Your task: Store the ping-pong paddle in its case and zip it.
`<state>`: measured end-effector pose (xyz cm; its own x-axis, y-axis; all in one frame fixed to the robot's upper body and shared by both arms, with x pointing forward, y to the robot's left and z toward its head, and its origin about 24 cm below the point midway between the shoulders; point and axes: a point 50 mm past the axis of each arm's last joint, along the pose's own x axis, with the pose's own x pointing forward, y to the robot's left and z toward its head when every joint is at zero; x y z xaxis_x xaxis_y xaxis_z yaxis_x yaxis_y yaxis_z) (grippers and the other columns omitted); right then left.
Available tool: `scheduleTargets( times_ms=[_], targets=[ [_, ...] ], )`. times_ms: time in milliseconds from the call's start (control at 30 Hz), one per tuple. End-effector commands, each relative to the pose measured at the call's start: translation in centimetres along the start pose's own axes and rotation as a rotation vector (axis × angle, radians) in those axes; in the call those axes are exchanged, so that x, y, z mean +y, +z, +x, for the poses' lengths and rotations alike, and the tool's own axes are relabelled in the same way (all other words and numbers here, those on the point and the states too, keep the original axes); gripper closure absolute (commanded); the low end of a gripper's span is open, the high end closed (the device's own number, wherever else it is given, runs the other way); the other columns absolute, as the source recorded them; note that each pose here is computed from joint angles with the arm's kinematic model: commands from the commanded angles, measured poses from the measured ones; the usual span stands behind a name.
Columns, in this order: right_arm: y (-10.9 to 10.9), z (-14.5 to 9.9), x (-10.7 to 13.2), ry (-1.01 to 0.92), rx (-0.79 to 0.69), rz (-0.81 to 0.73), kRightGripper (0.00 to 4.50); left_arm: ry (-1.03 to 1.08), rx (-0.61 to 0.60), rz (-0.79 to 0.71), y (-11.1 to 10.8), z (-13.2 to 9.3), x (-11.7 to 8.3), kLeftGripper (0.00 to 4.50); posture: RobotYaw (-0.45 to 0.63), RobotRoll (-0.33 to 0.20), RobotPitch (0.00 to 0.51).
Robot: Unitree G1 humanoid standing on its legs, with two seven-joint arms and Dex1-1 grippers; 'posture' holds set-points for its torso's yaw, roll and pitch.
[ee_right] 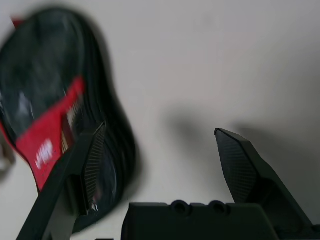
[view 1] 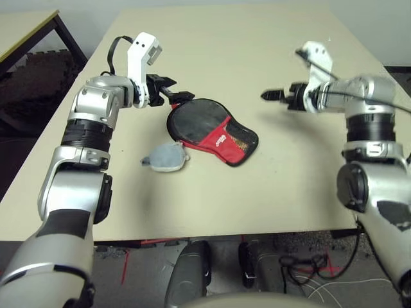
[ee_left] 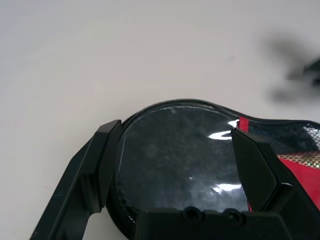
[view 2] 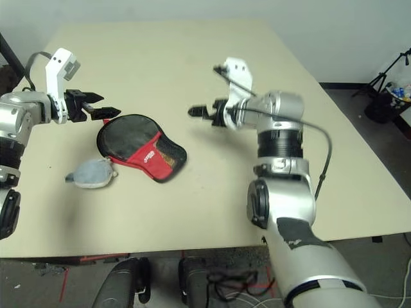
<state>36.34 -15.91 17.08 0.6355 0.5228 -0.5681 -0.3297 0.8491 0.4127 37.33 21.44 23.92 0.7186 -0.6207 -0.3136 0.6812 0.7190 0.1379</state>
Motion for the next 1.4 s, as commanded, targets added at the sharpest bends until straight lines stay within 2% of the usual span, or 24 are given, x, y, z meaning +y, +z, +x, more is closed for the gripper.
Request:
scheduleTargets(
  times_ms=[33, 167, 433, 767, 867, 1100, 1267, 1400],
  targets=[
    [-2.1, 0.9, 0.3, 0.025, 0.086, 0.006, 0.02, -0.036, 0.009, -0.025, -0.5, -0.9, -0.6, 0.00, 0.07, 0.000, 0.138],
    [-3.4, 1.9, 0.6, 0.075, 0.138, 0.090, 0.02, -0.094, 0.066, -0.053, -1.7, -1.6, -2.0, 0.00, 0.11, 0.000, 0.143],
    [-3.7, 3.5, 2.3, 0.166, 0.174, 0.172, 0.02, -0.224, 0.151, -0.092, -3.3, -2.4, -4.4, 0.00, 0.14, 0.000, 0.143],
    [-4.3, 5.3, 4.4, 0.219, 0.231, 0.173, 0.02, -0.210, 0.157, -0.096, -3.5, -2.4, -4.4, 0.00, 0.14, 0.000, 0.142],
    [-4.3, 5.5, 4.5, 0.215, 0.237, 0.159, 0.62, -0.205, 0.152, -0.097, -3.4, -2.3, -4.3, 0.00, 0.14, 0.000, 0.141],
    [-4.5, 5.4, 4.3, 0.200, 0.247, 0.109, 2.86, -0.210, 0.146, -0.094, -3.3, -2.0, -4.5, 0.00, 0.13, 0.000, 0.141],
    [-5.0, 4.2, 4.1, 0.201, 0.284, 0.089, 4.37, -0.218, 0.142, -0.092, -3.3, -1.6, -4.6, 0.00, 0.11, 0.000, 0.141],
    [-6.9, 2.0, 3.0, 0.187, 0.291, 0.063, 4.48, -0.229, 0.138, -0.088, -3.3, -1.1, -4.7, 0.00, 0.08, 0.000, 0.140]
  ],
)
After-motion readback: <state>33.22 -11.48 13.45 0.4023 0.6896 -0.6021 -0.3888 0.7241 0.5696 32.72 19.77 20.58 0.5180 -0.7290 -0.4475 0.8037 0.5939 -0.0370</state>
